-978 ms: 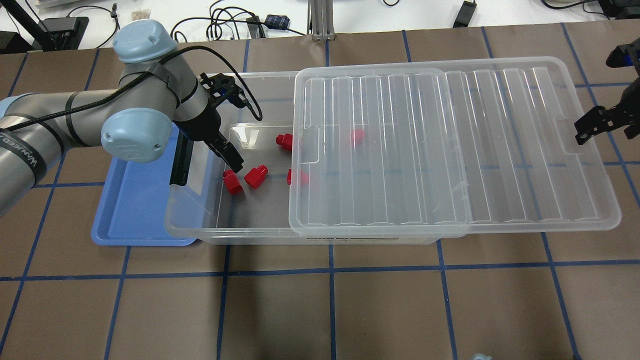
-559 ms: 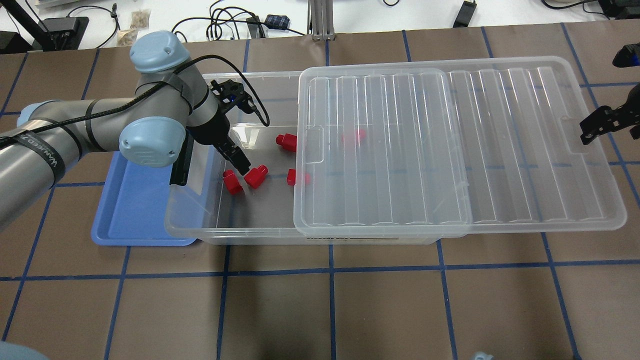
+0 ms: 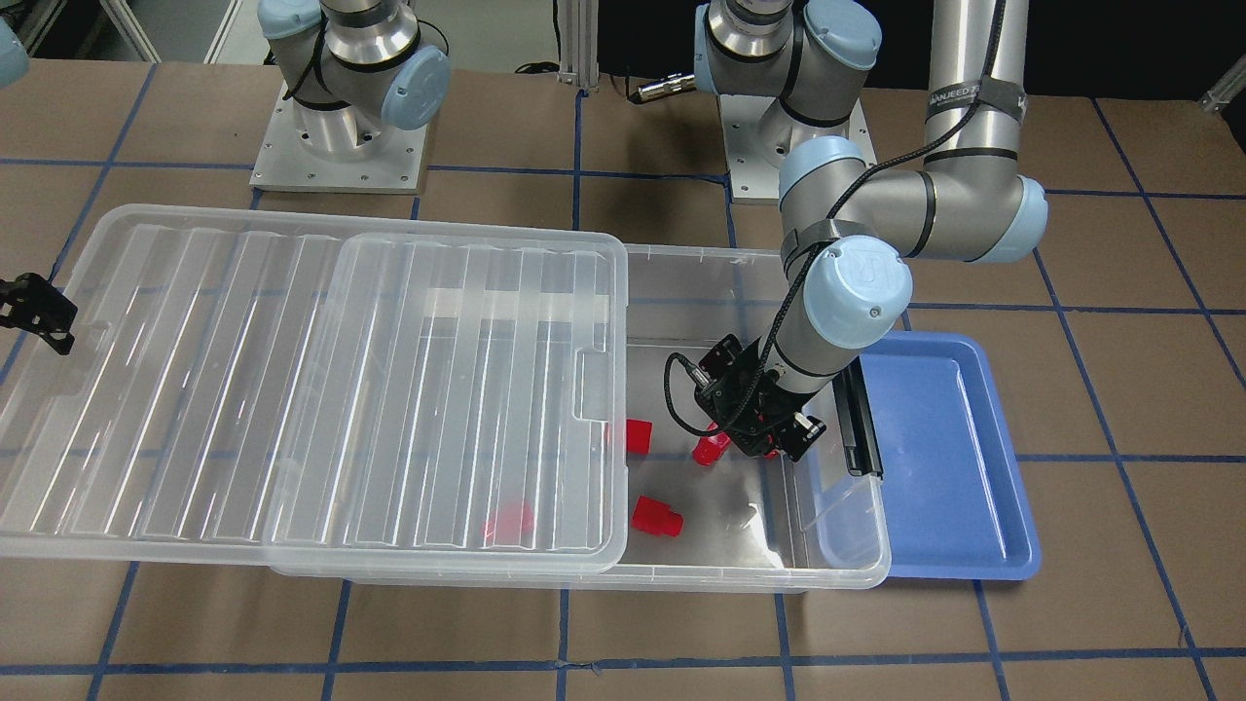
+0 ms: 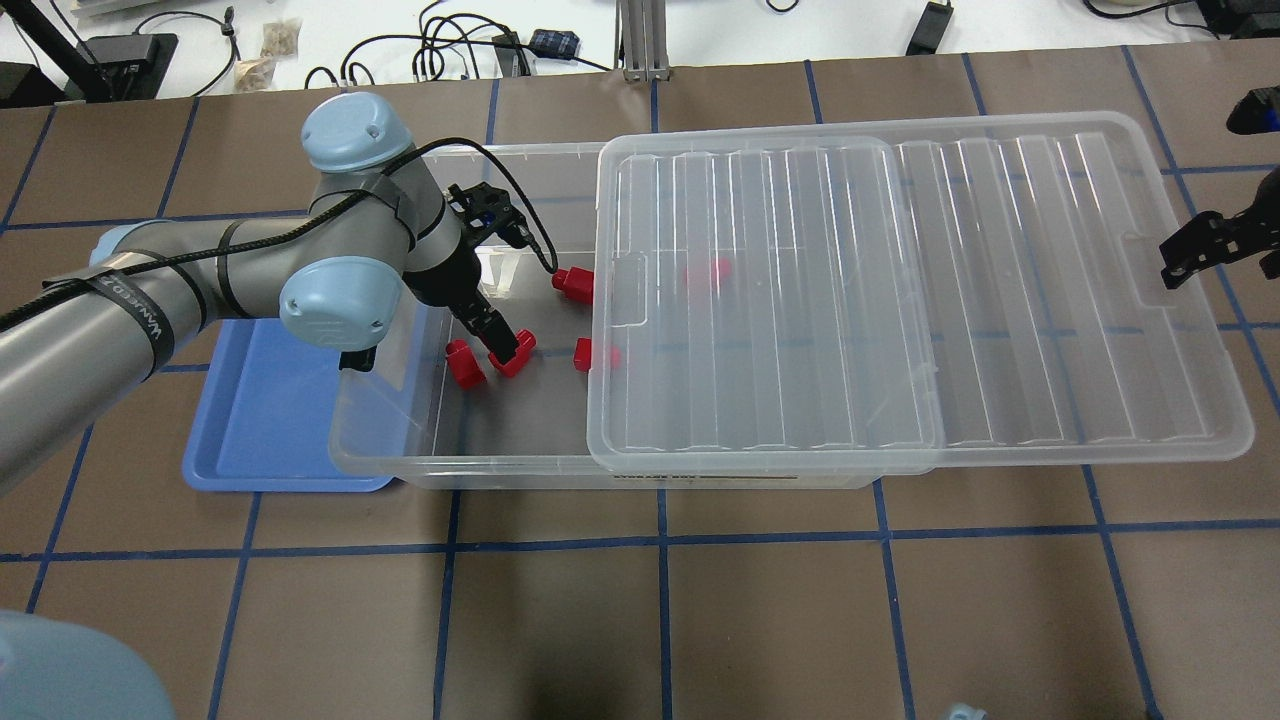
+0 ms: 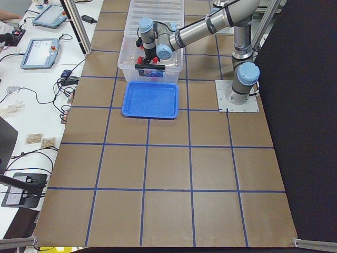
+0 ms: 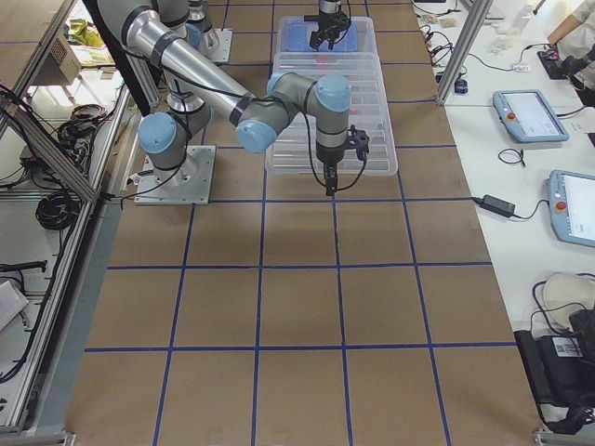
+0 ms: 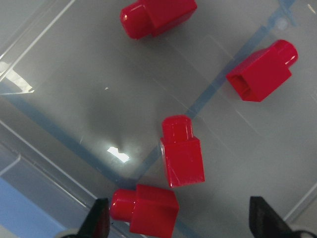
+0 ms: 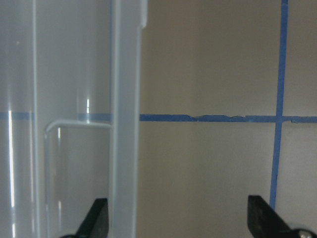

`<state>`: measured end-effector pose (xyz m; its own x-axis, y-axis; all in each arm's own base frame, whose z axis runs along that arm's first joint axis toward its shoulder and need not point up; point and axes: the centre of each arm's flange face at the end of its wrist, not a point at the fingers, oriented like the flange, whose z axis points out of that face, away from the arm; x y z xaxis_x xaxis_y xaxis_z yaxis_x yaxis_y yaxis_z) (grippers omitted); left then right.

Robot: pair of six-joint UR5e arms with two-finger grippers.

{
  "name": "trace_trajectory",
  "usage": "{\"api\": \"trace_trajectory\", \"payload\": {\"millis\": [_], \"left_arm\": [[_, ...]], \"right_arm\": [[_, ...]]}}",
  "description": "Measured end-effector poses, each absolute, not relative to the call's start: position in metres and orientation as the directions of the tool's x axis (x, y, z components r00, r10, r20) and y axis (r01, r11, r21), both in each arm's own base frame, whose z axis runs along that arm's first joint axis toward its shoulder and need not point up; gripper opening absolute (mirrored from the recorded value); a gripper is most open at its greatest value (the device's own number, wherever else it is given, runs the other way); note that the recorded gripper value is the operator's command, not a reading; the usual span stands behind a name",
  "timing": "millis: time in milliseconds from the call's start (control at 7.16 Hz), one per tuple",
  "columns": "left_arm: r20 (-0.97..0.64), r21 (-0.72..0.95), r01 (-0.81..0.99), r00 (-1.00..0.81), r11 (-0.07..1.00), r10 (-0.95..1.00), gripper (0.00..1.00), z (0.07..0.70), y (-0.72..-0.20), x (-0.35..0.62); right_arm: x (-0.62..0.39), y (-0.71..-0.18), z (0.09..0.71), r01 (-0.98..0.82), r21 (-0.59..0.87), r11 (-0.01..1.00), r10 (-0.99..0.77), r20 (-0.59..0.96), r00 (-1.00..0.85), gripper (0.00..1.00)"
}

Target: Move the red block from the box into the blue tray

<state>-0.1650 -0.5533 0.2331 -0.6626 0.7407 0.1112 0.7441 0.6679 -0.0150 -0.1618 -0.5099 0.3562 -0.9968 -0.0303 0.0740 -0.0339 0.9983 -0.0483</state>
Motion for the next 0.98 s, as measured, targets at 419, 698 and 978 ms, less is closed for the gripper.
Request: {"api": "trace_trajectory", "payload": {"millis": [419, 698, 978], "left_arm": [[0.111, -0.014, 0.750, -0.656, 0.661, 0.747, 1.00, 0.225, -0.552, -0.169], [0.112, -0.011, 0.751, -0.655, 0.660, 0.747, 1.00, 0.217, -0.553, -0.171], [0.114, -0.010, 0.751, -0.655, 0.660, 0.747, 1.00, 0.210, -0.554, -0.171]], "right_arm": [[-0.160, -0.514, 0.377, -0.034, -0.066, 0.997, -0.029, 0.077, -0.997, 1.00], [-0.162, -0.521, 0.421, -0.035, -0.042, 0.999, -0.032, 0.059, -0.998, 1.00], [-0.151, -0.519, 0.479, -0.015, -0.007, 1.000, -0.015, 0.033, -0.999, 1.00]]}}
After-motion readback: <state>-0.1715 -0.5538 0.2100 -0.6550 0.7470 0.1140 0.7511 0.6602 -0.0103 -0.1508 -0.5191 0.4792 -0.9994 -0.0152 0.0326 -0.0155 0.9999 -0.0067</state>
